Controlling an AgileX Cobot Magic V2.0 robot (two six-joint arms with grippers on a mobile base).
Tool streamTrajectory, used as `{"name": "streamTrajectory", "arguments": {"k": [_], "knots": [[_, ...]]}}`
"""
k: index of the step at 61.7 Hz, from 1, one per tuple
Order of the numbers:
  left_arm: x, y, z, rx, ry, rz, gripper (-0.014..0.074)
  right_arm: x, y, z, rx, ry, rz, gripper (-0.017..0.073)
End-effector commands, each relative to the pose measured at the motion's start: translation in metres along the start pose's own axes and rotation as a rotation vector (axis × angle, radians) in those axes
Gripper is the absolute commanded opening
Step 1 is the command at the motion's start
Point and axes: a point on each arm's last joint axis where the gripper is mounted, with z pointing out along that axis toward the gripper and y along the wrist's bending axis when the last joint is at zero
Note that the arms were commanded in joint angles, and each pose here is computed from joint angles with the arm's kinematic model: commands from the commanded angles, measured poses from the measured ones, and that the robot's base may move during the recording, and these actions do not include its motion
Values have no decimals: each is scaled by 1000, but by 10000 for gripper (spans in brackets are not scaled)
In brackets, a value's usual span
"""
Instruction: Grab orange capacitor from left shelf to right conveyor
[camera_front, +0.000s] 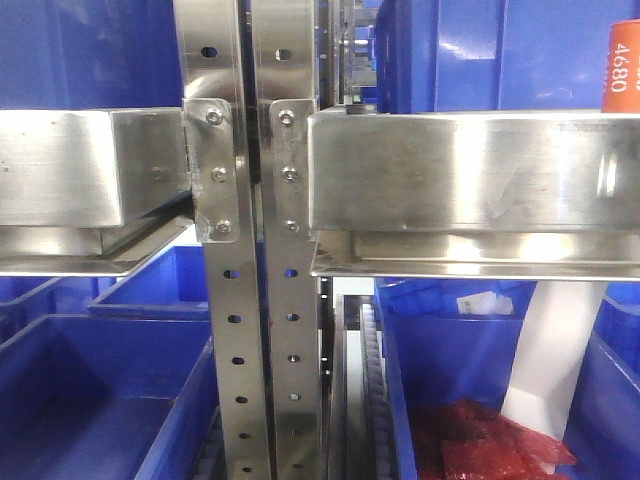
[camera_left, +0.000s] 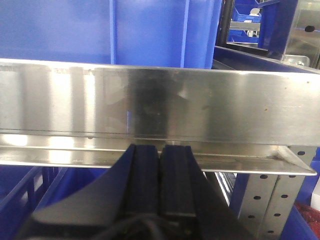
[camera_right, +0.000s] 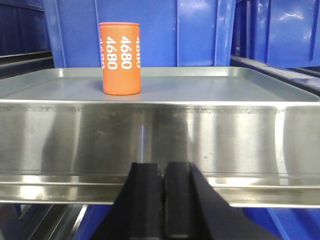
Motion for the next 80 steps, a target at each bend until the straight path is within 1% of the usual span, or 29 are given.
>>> {"name": "streamTrajectory", "arguments": {"k": [1, 51, 63, 71, 76, 80], "knots": [[-10, 0, -2, -3, -104, -5, -127, -10, 0, -2, 0, -109, -7, 57], [-10, 0, -2, -3, -104, -5, -127, -10, 0, -2, 0, -109, -7, 57], [-10, 0, -2, -3, -104, -5, -127, -14, 1, -2, -3, -153, -7, 57], [-10, 0, -2, -3, -104, -5, -127, -24, 1, -4, -7, -210, -7, 57], [-10, 0, -2, -3, -104, -5, -127, -37, 2, -7, -8, -230, -7, 57], [-10, 0, -2, -3, -104, -5, -127, -55, 3, -11, -9, -252, -8, 57]]}}
